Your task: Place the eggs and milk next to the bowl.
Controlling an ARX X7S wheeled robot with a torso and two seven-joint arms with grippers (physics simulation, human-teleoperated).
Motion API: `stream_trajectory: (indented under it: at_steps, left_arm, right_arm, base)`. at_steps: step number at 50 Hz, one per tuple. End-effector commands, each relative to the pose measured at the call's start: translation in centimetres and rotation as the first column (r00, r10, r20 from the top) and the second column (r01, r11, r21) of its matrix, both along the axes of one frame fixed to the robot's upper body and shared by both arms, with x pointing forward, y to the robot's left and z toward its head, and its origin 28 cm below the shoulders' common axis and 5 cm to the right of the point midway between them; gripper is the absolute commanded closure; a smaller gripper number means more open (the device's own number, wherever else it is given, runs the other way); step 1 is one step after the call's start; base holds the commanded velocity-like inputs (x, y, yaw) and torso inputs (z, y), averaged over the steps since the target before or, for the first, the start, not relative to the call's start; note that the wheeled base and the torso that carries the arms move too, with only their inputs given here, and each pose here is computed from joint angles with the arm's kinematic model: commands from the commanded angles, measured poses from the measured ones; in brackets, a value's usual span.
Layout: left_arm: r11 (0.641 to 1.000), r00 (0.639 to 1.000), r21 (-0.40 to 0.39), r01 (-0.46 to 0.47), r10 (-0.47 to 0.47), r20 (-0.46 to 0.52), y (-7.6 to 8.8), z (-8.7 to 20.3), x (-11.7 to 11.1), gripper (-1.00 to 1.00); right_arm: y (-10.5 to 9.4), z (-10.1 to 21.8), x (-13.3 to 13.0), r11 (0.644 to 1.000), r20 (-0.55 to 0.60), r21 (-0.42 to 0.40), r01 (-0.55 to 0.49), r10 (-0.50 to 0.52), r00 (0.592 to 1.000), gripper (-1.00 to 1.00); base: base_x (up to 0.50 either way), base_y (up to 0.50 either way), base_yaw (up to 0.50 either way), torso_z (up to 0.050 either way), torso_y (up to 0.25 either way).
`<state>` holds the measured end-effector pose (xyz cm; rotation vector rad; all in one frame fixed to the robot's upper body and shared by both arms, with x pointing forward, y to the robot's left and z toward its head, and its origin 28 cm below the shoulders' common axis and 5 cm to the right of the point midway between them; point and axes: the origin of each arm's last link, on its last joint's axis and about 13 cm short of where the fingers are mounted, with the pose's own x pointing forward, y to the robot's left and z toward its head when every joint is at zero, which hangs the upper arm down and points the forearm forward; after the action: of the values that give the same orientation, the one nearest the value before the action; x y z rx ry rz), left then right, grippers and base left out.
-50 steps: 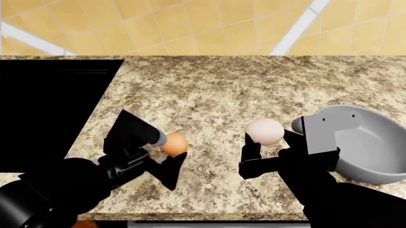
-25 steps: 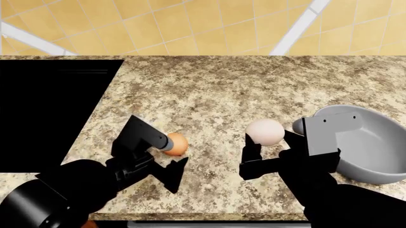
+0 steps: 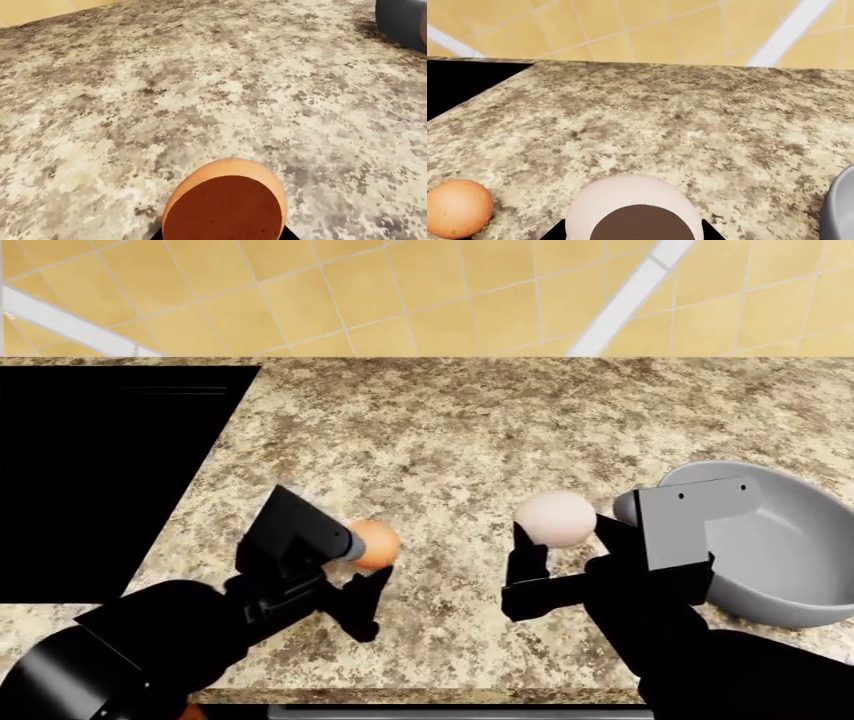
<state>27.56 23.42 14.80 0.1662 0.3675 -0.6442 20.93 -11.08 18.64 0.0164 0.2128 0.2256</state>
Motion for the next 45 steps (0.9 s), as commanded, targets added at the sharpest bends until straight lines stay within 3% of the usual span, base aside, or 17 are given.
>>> stream_trajectory:
  at_steps: [1, 8, 30, 45]
  left_arm:
    - [0.998, 0.999, -0.060, -0.023, 0.026, 0.043, 0.4, 0.9, -0.9, 1.00]
    - [0.994, 0.994, -0.102, -0.036, 0.046, 0.097, 0.5, 2.3, -2.1, 1.00]
    - [0.982, 0.980, -0.182, 0.043, -0.006, 0.201, 0.5, 4.7, -5.8, 1.00]
    - [0.972, 0.969, -0.227, 0.066, -0.008, 0.248, -0.1, 5.9, -6.7, 1.00]
  right_arm:
    - [0.0, 0.1, 0.0, 1.000, 0.021, -0.012, -0.017, 0.017, 1.000, 1.00]
    - [0.2, 0.6, -0.6, 0.999, 0.049, -0.025, -0.036, 0.037, 0.998, 1.00]
    - [1.1, 2.9, -2.3, 0.996, 0.168, -0.058, -0.064, 0.073, 0.983, 1.00]
    - [0.3, 3.7, -4.2, 0.987, 0.184, -0.163, -0.013, 0.043, 0.982, 1.00]
  base:
    - [0.00, 0.00, 0.00, 0.000, 0.000]
    - [0.00, 0.00, 0.00, 0.000, 0.000]
    - [0.00, 0.00, 0.00, 0.000, 0.000]
    - [0.00, 0.00, 0.00, 0.000, 0.000]
